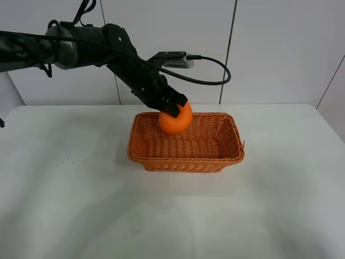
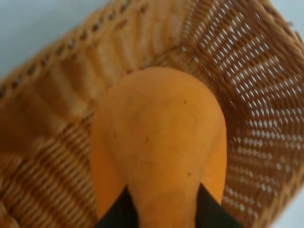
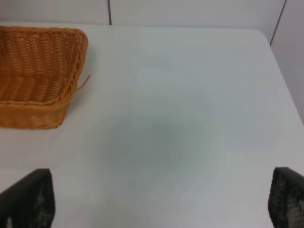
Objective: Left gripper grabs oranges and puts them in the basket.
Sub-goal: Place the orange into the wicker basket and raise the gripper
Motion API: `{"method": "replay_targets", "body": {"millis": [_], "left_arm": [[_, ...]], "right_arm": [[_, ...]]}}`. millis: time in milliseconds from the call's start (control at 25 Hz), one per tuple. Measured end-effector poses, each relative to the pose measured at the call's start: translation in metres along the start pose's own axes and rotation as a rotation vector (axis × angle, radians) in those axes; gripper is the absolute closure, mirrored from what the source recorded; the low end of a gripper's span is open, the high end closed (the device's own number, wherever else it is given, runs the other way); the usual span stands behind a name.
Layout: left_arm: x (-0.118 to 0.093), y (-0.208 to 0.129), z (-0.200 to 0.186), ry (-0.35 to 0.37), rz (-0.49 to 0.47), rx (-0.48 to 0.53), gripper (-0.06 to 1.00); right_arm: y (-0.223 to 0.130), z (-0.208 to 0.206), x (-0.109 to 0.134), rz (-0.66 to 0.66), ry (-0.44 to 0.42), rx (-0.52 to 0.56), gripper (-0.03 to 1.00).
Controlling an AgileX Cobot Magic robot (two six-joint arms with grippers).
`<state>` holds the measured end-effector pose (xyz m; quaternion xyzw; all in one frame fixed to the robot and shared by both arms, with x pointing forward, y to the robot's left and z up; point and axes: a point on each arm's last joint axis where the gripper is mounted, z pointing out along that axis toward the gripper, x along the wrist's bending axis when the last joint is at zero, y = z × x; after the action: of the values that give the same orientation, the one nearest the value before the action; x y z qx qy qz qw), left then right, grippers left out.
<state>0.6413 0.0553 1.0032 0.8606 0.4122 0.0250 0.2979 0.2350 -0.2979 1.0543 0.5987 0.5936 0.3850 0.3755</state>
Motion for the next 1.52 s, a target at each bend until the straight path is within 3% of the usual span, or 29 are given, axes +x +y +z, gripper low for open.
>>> {"method": "replay_targets", "body": {"millis": [720, 1320, 1400, 1520], "left_arm": [[0.023, -0.019, 0.066, 0.030, -0.008, 0.114, 0.73], [0.025, -0.022, 0.072, 0.041, 0.002, 0.133, 0.73], [0.025, -0.023, 0.072, 0.039, 0.001, 0.139, 0.66], [0.025, -0.024, 0.071, 0.036, 0.000, 0.147, 0.44]], "right_arm": [[0.000, 0.000, 0.000, 0.000, 0.000, 0.000, 0.27], [0.000, 0.000, 0.000, 0.000, 0.000, 0.000, 0.27], [0.000, 0.000, 0.000, 0.000, 0.000, 0.000, 0.27], [0.000, 0.000, 0.000, 0.000, 0.000, 0.000, 0.27]]}}
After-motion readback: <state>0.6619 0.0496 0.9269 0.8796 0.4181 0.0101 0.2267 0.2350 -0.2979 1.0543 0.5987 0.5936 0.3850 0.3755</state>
